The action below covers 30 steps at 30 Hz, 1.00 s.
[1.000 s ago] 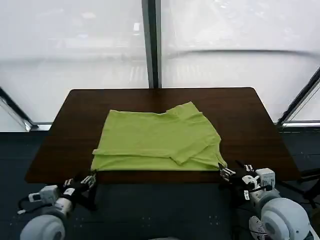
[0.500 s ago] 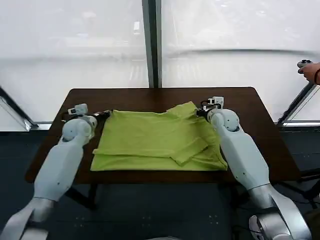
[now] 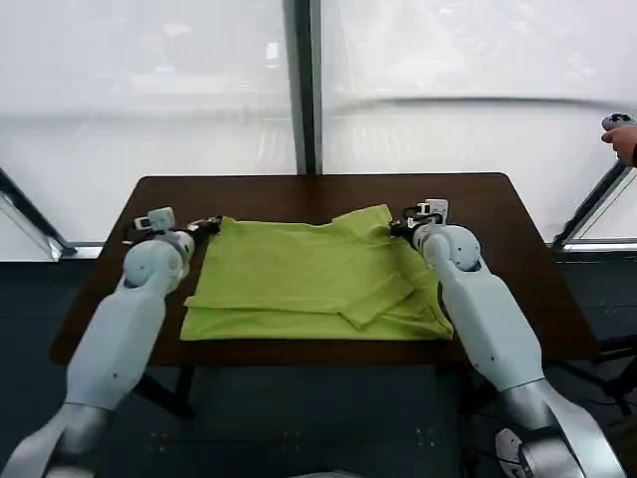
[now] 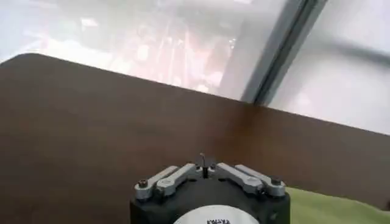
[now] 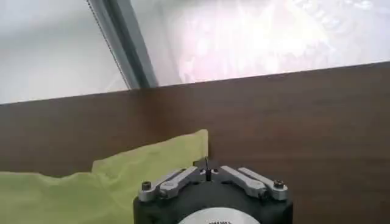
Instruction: Fold and organize the clothes.
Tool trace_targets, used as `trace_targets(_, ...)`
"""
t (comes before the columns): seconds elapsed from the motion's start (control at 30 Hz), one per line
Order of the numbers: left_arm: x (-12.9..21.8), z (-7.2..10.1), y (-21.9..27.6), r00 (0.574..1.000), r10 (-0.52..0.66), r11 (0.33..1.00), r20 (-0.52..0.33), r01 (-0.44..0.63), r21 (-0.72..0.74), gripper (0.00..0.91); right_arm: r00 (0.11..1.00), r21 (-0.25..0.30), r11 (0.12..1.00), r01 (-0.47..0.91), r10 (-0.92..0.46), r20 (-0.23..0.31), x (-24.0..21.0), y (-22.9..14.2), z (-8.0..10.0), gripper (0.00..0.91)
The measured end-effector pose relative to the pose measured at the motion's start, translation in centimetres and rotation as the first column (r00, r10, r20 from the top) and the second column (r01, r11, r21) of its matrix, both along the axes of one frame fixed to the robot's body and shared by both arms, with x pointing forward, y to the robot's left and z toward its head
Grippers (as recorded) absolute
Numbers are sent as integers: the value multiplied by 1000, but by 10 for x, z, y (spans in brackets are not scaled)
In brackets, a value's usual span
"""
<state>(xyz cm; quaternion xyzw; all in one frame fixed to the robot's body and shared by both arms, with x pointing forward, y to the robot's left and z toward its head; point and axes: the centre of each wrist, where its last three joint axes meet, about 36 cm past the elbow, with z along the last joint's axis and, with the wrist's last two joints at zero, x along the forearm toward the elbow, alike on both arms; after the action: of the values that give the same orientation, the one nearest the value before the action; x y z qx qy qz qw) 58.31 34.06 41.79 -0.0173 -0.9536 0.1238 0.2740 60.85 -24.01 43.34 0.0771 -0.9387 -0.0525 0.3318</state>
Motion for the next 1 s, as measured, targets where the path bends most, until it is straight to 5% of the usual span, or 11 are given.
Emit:
trace_targets(0.13,-4,1,-2,1000,-11,1000,14,11,-6,878,1000,24,1000,0,-1,21,-5,-3,2,868)
trace_targets(0.37,-15,6,-2,999,-21,1000,37,21,-11,614,998,43,999,3,-6,66,-14,-9,11,683)
trace_targets(0.5,-21,9,0,998,-26,1000,51,27,-13,371,997,42,999,2,-6,80,-16,-12,15,410)
trace_targets(0.53,-22,10,0,998,-27,1000,53,28,-12,361,997,42,999,2,-6,81,-16,-12,15,351)
trace_targets(0.6,-23,9,0,998,-26,1000,55,27,-8,341,996,43,999,3,-6,84,-17,-12,15,88)
trace_targets(0.63,-23,9,0,998,-24,1000,56,24,-8,332,996,44,999,2,-5,85,-17,-11,15,59)
trace_targets(0.8,-18,8,0,999,-14,1000,52,14,13,176,996,48,999,-3,-1,90,-17,-8,16,10)
trace_targets(1.0,-9,3,-6,999,-14,1000,44,13,18,127,996,49,999,-7,2,88,-17,-5,15,0)
